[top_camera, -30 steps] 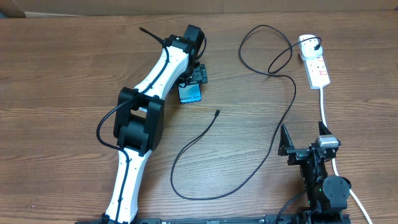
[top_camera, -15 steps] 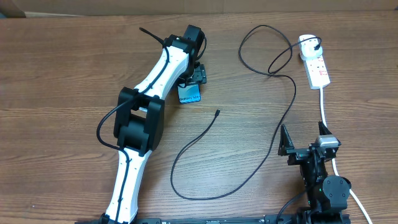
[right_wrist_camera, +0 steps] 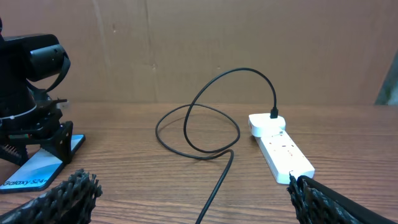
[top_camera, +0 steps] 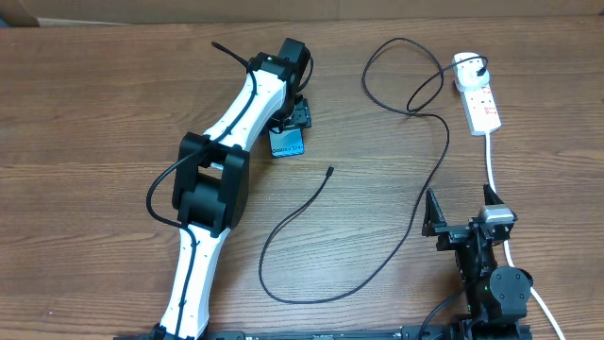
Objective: Plug charger to phone and switch on socket
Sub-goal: 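Lower the left gripper and close it on the phone's long edges, then lift the phone with the left gripper and raise it upright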
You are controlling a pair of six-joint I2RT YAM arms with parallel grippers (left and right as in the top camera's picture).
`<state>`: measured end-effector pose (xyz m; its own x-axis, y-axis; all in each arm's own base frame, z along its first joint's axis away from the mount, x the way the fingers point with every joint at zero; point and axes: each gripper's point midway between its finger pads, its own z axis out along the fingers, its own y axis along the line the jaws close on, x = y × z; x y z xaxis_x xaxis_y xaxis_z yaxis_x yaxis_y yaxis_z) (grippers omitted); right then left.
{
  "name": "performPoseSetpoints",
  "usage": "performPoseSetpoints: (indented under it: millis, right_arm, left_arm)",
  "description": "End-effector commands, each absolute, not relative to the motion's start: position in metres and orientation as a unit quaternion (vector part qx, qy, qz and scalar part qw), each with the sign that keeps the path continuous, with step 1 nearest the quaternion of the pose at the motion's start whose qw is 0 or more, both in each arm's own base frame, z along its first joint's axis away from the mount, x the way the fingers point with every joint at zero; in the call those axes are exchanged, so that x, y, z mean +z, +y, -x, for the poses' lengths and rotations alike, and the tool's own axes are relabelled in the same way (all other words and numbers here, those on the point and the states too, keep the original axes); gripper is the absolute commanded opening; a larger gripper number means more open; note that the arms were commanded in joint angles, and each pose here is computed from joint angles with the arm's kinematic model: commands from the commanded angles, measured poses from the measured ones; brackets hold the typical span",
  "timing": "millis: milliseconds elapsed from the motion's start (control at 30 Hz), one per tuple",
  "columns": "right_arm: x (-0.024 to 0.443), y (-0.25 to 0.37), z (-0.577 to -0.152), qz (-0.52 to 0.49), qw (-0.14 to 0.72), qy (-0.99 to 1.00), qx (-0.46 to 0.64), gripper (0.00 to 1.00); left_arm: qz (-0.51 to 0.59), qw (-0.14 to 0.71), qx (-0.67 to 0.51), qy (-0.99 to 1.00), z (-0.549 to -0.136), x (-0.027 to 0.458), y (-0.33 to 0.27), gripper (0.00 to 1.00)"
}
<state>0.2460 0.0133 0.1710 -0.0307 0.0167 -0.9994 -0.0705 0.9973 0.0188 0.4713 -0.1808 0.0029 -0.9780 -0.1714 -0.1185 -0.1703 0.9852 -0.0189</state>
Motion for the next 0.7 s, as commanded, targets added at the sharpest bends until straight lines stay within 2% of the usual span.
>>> performPoseSetpoints:
  millis: [0,400,667]
  right_arm:
    - [0.170,0.013,-0.246,0.017,0.698,0.715,0.029,1.00]
    - [0.170,0.013,-0.246,0.017,0.698,0.715,0.029,1.00]
    - [0.170,0.013,-0.246,0.017,0.698,0.715,0.029,1.00]
  left_arm:
    - [0.087,0.017,0.005,0.996,-0.451,-0.019,-0.179,0.78]
    - [0.088,0.007,-0.005,0.996,-0.448,-0.018,-0.182,0.72]
    - [0.088,0.005,-0.025,0.996,-0.449,-0.007,-0.190,0.72]
